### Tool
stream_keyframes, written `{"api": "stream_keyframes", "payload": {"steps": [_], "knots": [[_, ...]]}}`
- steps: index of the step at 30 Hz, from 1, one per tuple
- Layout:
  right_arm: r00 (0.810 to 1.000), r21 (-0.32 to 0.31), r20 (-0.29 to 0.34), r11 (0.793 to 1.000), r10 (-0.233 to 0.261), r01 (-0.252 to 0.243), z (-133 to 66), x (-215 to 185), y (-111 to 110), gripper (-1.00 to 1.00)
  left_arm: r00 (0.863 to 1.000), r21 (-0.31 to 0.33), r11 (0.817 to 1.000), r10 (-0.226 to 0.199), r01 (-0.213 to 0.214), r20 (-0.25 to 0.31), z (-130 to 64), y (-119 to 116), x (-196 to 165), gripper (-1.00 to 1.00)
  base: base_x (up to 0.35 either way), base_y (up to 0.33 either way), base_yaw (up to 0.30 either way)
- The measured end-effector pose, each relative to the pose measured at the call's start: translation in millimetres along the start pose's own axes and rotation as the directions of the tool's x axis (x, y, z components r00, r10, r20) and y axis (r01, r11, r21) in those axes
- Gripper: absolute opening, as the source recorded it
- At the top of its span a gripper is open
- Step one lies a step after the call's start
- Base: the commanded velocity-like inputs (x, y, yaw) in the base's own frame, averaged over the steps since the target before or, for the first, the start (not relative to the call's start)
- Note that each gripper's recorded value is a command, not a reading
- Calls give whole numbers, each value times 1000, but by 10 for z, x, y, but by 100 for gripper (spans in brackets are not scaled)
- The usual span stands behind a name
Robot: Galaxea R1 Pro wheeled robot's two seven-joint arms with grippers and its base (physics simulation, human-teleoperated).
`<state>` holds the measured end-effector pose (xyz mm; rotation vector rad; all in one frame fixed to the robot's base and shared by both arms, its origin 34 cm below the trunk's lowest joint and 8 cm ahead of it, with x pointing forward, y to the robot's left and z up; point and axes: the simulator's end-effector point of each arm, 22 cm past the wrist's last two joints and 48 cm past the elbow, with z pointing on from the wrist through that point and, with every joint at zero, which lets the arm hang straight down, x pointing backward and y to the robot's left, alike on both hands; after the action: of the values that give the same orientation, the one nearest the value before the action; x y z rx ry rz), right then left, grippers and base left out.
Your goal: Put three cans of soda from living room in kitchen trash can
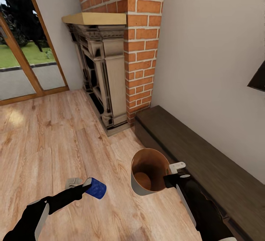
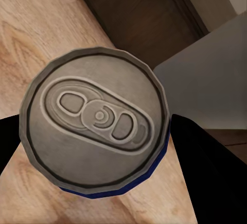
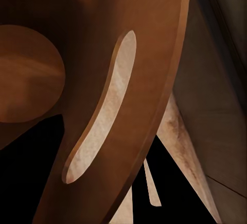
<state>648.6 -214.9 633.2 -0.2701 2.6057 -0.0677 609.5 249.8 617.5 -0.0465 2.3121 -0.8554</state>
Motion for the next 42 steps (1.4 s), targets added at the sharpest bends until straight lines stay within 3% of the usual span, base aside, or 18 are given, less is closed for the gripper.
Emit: {"api": "stream_keyframes", "payload": {"steps": [19,26,29,32,36,42], "knots": [[1000,1,-1,1000,0,0,-271,-167,-39,-100,1000,0,1000,-3,3,-1,-174,-189,-195,-100,0,0,0],[1000,2,-10,1000,-3,4,-253,-131,-39,-100,1000,3,1000,-4,4,-1,-173,-195,-197,-100,0,0,0],[997,-1,-72,1000,-8,8,-138,126,-22,-100,1000,68,998,-8,9,-4,-177,-342,-191,-100,0,0,0],[997,-2,-79,1000,-7,7,-120,162,-21,-100,1000,180,983,-21,24,-15,-205,-594,-178,-100,0,0,0],[997,-5,-76,1000,-9,9,-48,234,-2,-100,998,242,969,-44,51,-35,-236,-749,-177,-100,0,0,0],[997,-5,-82,1000,-15,15,35,286,-4,-100,997,286,956,-55,66,-47,-293,-920,-322,-100,0,0,0]]}}
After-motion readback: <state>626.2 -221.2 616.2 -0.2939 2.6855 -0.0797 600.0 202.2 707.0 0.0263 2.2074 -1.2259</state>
